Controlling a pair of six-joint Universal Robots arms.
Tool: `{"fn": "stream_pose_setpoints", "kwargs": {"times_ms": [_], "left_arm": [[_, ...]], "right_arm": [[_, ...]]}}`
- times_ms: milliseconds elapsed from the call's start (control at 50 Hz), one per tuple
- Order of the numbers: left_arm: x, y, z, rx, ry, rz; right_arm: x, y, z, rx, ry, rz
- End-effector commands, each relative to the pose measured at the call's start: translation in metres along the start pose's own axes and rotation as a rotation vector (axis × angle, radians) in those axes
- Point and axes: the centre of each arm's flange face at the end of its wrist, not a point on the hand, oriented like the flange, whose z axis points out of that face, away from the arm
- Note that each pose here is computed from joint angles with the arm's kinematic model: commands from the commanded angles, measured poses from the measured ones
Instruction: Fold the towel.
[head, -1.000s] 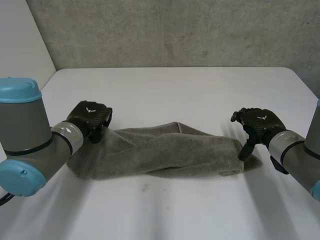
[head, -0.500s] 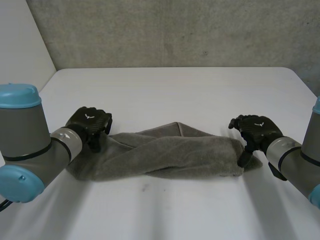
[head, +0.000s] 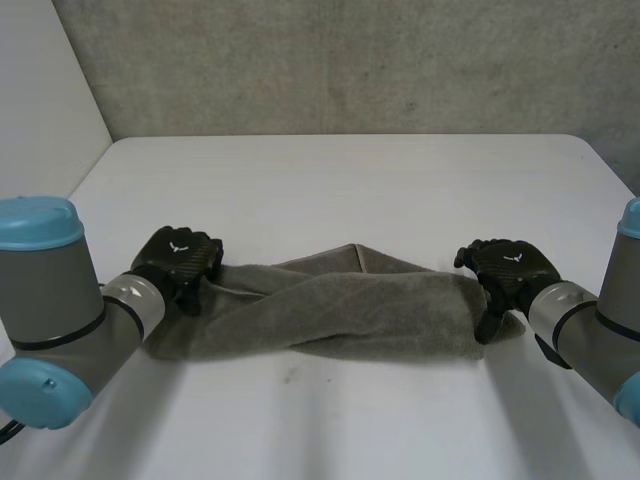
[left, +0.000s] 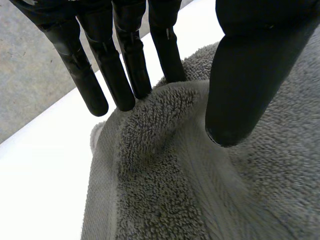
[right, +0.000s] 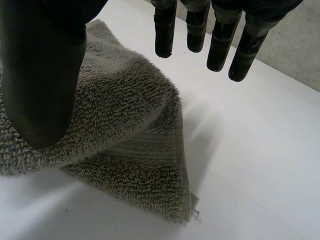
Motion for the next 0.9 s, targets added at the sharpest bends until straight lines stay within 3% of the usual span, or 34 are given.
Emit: {"fn": "stream_pose_setpoints", "kwargs": {"times_ms": [20, 420, 580, 800, 900], "left_arm": [[-0.002, 0.004, 0.016, 0.039, -0.019, 0.005], [-0.003, 0.000, 0.024, 0.072, -0.030, 0.008], [-0.022, -0.071, -0.023, 0.290, -0.106, 0.026], [-0.028, -0.101, -0.071, 0.415, -0.155, 0.039], [-0.030, -0.107, -0.089, 0.455, -0.168, 0.031]], "right_arm": [[0.000, 0.001, 0.000, -0.003, -0.001, 0.001], [0.002, -0.001, 0.003, 0.001, 0.007, -0.017], [0.010, -0.035, -0.011, 0.091, 0.038, -0.018], [0.011, -0.057, -0.021, 0.091, 0.007, -0.014], [0.008, -0.082, -0.021, 0.117, -0.108, 0.065]]}}
